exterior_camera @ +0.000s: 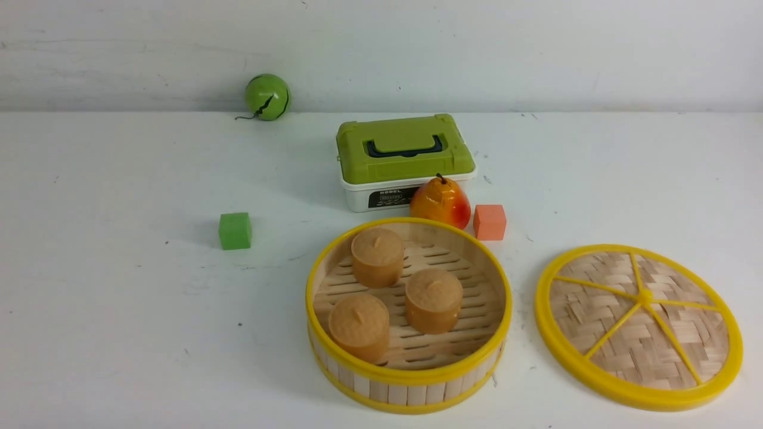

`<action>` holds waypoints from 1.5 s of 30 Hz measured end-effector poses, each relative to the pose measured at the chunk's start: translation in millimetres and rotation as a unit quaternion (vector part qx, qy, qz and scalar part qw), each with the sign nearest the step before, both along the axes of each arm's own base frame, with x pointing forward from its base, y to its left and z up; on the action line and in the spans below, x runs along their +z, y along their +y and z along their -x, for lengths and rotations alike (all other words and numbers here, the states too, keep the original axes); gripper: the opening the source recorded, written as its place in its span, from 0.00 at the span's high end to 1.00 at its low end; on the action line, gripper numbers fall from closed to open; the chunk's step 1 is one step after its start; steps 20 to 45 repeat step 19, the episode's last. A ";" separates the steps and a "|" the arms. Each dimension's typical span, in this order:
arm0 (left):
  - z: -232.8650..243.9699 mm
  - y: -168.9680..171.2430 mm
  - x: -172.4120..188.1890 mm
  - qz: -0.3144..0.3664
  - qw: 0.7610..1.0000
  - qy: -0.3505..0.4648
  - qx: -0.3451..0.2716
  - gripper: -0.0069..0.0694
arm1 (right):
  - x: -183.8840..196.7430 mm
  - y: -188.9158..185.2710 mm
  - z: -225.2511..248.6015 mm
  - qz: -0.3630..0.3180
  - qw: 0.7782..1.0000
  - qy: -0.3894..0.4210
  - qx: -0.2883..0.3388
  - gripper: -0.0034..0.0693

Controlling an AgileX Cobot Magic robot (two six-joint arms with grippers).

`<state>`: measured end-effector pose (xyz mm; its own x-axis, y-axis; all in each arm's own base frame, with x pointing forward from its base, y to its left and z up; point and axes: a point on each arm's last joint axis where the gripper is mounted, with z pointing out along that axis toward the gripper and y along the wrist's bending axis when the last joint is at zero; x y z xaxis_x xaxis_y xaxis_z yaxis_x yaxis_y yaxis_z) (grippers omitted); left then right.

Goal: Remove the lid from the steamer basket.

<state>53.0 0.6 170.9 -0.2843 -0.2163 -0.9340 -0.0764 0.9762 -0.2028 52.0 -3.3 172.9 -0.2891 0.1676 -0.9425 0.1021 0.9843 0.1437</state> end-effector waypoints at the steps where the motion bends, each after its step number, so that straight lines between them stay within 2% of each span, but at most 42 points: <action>1: 0.0 0.0 0.0 0.000 1.000 0.000 0.000 0.60 | 0.0 0.0 0.0 0.000 1.000 0.000 0.000 0.93; 45: 0.0 0.0 -0.1 0.000 1.000 0.000 0.000 0.60 | 0.0 0.0 0.0 0.000 1.000 0.000 0.000 0.92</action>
